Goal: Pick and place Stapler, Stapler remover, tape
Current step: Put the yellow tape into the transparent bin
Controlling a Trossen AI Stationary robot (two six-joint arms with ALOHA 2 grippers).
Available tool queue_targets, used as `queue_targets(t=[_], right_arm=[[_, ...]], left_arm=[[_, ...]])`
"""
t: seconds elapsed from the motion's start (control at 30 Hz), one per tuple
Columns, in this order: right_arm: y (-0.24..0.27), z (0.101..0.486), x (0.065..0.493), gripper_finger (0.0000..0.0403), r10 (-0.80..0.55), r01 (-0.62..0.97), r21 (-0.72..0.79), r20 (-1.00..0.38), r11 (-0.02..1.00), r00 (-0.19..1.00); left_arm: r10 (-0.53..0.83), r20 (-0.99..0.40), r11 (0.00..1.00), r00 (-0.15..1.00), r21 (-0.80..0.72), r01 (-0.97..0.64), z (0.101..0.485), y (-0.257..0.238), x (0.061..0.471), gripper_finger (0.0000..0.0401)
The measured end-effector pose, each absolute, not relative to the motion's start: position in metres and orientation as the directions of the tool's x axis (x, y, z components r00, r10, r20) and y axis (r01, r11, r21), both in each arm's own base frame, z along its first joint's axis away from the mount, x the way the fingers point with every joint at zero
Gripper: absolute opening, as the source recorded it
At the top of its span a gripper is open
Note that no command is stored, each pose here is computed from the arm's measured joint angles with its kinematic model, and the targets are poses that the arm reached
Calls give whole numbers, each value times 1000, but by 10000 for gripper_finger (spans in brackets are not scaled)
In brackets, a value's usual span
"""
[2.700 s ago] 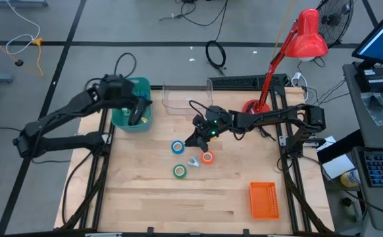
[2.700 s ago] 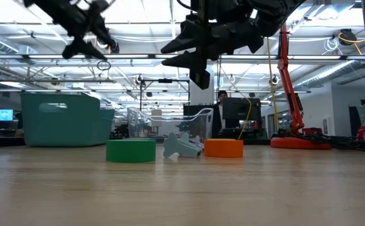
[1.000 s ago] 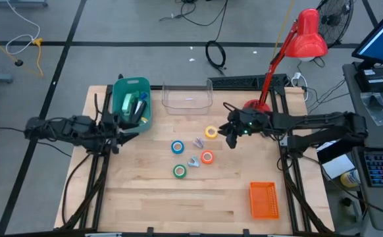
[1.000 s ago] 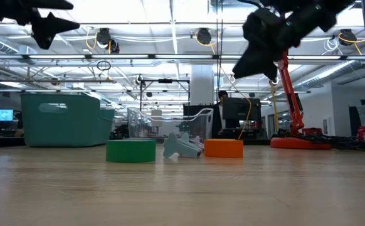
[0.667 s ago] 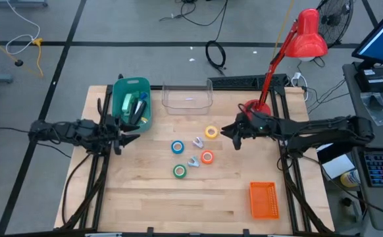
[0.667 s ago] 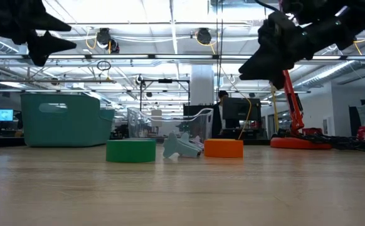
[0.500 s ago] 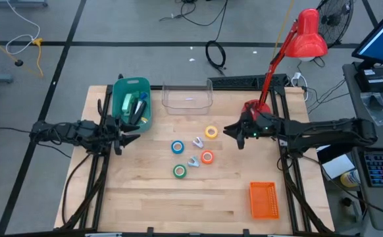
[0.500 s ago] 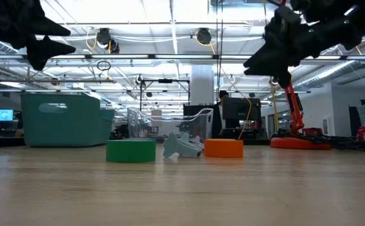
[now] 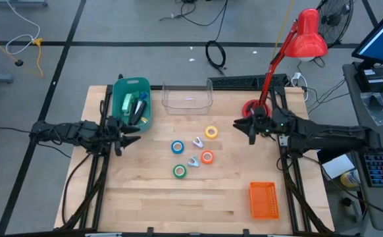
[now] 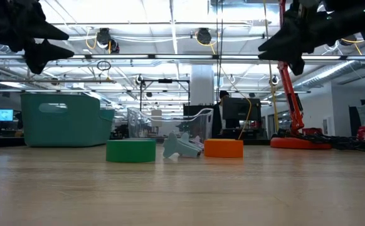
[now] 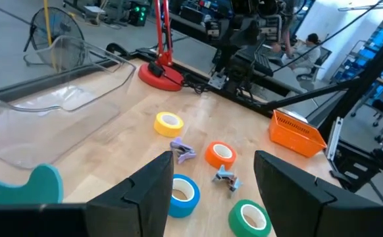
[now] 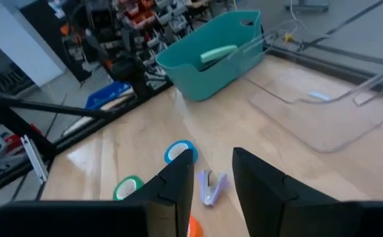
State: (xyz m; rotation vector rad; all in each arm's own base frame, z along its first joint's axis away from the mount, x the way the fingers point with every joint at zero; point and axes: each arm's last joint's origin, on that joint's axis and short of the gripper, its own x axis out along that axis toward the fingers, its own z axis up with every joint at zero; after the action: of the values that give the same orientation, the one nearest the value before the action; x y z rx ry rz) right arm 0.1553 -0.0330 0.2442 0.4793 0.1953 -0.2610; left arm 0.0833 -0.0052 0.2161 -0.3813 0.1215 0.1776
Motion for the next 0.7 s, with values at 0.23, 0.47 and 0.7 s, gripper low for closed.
queue_targets(t=[0.23, 0.47, 0.7], right_arm=[[-33, 246, 155, 100, -201, 282, 410, -228, 868, 953], [-33, 248, 156, 100, -198, 267, 393, -207, 880, 958], [-26, 235, 170, 100, -77, 192, 399, -287, 896, 955]], left_arm=[[146, -181, 914, 973, -353, -202, 213, -5, 83, 216], [146, -185, 915, 972, -349, -203, 213, -5, 83, 216], [145, -185, 915, 972, -349, -202, 213, -5, 83, 216]])
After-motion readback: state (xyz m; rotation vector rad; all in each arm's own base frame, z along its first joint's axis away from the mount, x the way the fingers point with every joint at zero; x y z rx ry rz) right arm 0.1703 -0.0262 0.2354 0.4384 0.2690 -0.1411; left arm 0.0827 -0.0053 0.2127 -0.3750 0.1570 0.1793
